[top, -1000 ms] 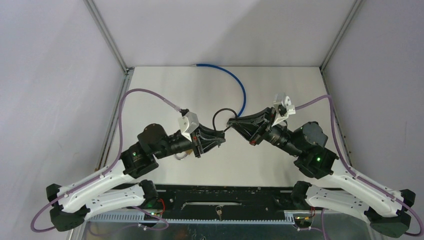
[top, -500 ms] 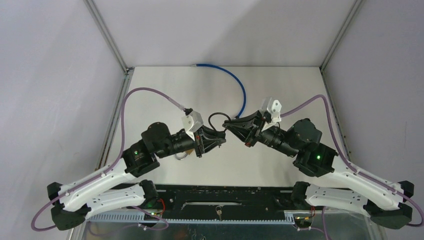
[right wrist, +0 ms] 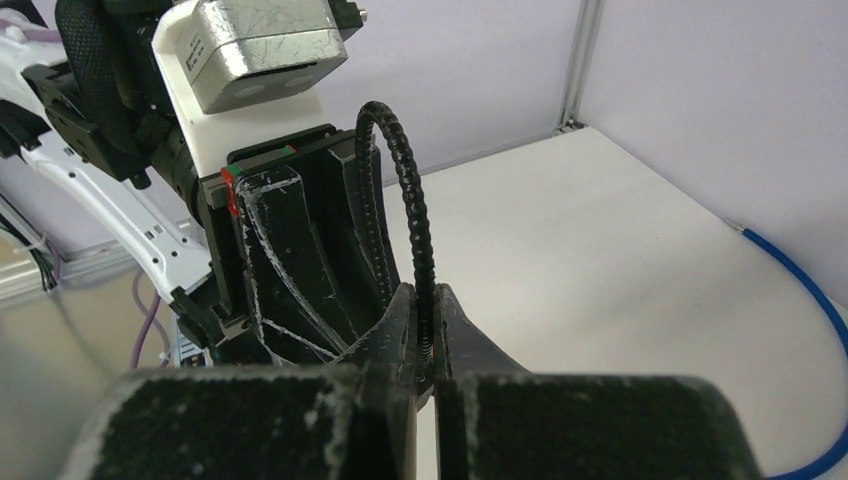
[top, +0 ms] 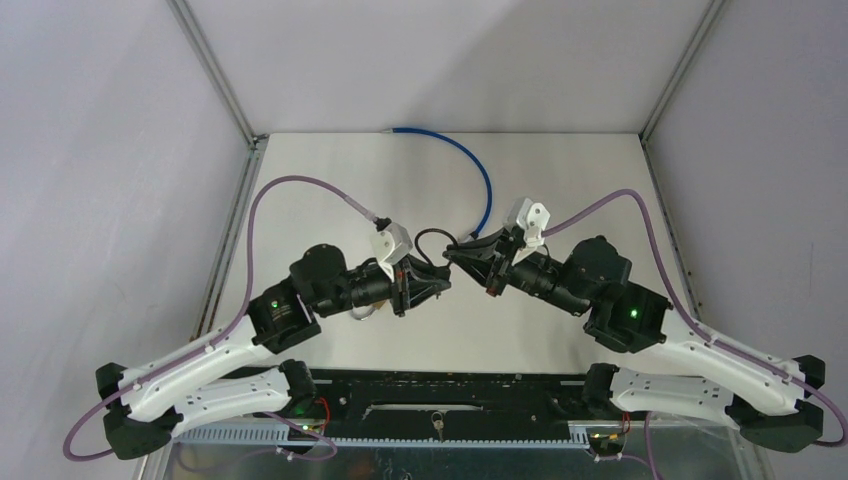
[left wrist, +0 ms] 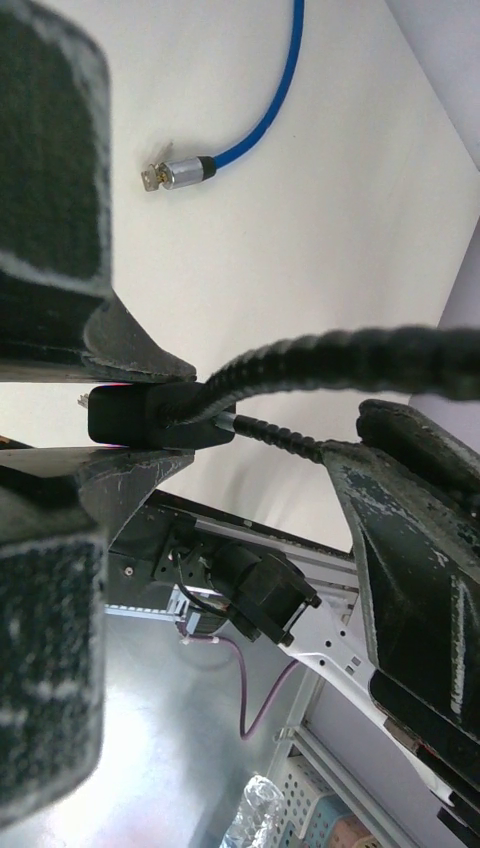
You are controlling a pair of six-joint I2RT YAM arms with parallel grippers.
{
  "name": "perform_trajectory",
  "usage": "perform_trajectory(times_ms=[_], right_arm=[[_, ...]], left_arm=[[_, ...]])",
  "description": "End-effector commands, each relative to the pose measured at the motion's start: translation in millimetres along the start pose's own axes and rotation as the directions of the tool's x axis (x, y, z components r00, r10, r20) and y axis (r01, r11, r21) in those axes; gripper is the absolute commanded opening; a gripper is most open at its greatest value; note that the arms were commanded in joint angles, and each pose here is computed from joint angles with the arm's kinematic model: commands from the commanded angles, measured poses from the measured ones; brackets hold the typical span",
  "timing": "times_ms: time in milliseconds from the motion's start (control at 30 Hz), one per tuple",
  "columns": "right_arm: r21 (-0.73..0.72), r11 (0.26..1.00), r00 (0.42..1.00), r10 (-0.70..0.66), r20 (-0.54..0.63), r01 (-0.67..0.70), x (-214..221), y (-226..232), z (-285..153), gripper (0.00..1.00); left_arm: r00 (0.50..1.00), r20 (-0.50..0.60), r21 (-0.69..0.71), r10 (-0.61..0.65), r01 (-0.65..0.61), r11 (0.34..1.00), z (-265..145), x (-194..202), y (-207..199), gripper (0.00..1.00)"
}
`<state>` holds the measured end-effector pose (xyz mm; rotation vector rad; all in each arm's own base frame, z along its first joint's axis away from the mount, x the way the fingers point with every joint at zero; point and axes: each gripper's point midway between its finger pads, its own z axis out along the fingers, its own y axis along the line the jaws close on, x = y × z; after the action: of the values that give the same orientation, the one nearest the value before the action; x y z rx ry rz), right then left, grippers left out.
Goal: Lock with the key
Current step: Lock the lock.
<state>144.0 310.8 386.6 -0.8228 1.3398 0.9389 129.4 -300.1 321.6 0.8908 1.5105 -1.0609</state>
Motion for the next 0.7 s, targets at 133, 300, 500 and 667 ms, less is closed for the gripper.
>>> perform_trajectory(times_ms=[133,300,500,667], right_arm=[[0.009,0.997,0.984,0.083,-0.159,-0.082,68,6,-3,0.0],[0.016,0.992,0.976,0.123,-0.179,-0.122,87,7,-2,0.0],[-0.005,0.99,0.967,0.134,-0.218,-0.138,102,15,2,0.0],[-0.017,0.99,0.957,0.131,-0.257,-0.14,120,20,2,0.0]], left_arm=[[0.949,0.315,0.045,-0.002,-0.013,0.999,-14,-85,-18,0.0],[0.948,0.319,0.06,-0.005,-0.014,0.998,-14,-86,-20,0.0],[0.948,0.318,0.072,-0.01,-0.013,0.997,-12,-87,-22,0.0],[0.946,0.324,0.061,-0.013,-0.007,0.998,-13,-87,-20,0.0]])
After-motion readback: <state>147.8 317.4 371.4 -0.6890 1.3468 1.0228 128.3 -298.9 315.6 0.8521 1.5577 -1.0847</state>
